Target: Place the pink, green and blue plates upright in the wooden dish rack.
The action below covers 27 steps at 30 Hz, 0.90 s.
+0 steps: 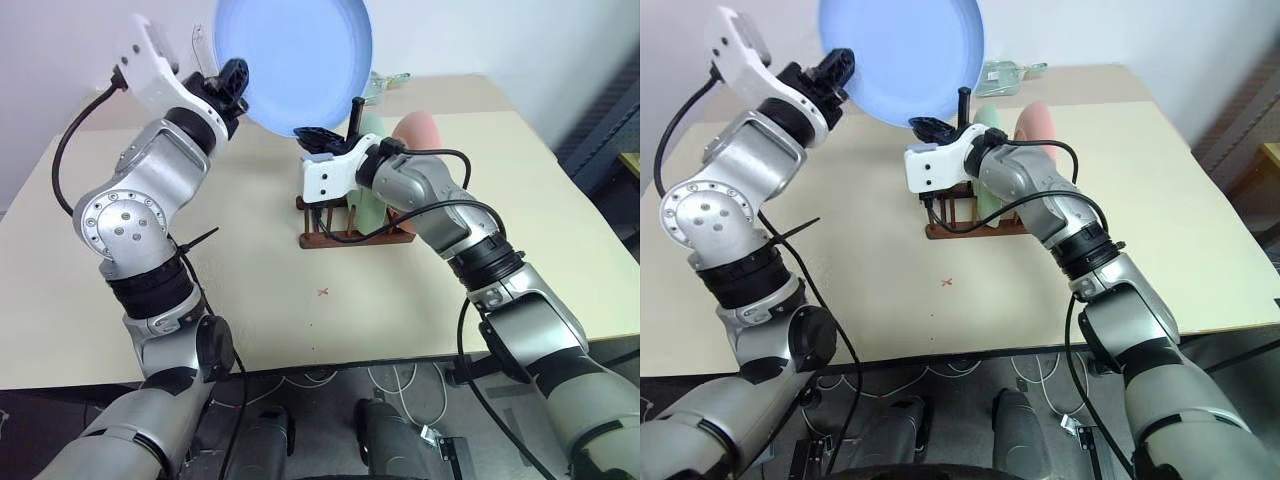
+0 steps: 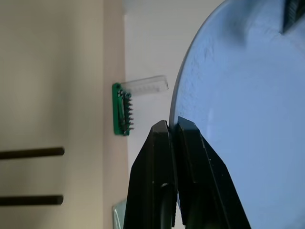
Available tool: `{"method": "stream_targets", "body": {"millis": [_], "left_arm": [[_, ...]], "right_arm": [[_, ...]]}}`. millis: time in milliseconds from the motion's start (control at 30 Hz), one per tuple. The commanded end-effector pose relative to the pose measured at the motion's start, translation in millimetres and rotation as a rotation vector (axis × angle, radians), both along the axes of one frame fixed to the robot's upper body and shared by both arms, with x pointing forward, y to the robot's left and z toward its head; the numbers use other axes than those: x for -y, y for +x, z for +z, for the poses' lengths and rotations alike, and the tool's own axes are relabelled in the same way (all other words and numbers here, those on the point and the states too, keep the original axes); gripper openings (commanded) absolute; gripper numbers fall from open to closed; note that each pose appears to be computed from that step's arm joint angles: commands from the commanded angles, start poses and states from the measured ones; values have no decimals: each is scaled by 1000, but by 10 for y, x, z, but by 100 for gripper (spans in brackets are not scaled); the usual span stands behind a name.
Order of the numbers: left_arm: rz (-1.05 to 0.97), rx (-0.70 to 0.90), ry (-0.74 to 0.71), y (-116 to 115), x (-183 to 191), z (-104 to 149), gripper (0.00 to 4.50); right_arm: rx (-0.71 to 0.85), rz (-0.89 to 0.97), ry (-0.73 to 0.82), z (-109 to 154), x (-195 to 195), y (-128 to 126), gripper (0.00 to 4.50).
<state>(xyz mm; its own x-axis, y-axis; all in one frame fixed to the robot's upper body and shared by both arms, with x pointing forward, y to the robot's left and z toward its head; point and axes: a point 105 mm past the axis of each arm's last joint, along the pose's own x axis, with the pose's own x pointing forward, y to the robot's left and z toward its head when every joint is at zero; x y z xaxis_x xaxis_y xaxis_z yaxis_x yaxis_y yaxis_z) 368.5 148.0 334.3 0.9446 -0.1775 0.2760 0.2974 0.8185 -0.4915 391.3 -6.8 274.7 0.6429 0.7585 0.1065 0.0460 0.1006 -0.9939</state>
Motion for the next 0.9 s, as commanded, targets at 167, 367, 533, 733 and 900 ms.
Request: {"method": "stream_targets", "body": {"millis": [167, 367, 533, 733, 900], "left_arm": [[151, 163, -124, -120, -556, 355, 400], [383, 145, 75, -115, -1216, 133, 400], [423, 43, 264, -92, -1546, -474, 400], [227, -14, 544, -121, -1138, -1087, 400], [62, -47, 688, -181, -766, -1439, 400]], "right_arm": [[22, 72, 118, 272, -46, -162, 0], [-217, 277, 433, 533, -165, -432, 0], [-530, 519, 667, 665, -200, -770, 0], [-862, 652, 871, 633, -194, -965, 0], [-1134, 681, 1021, 468, -201, -1016, 0]]}}
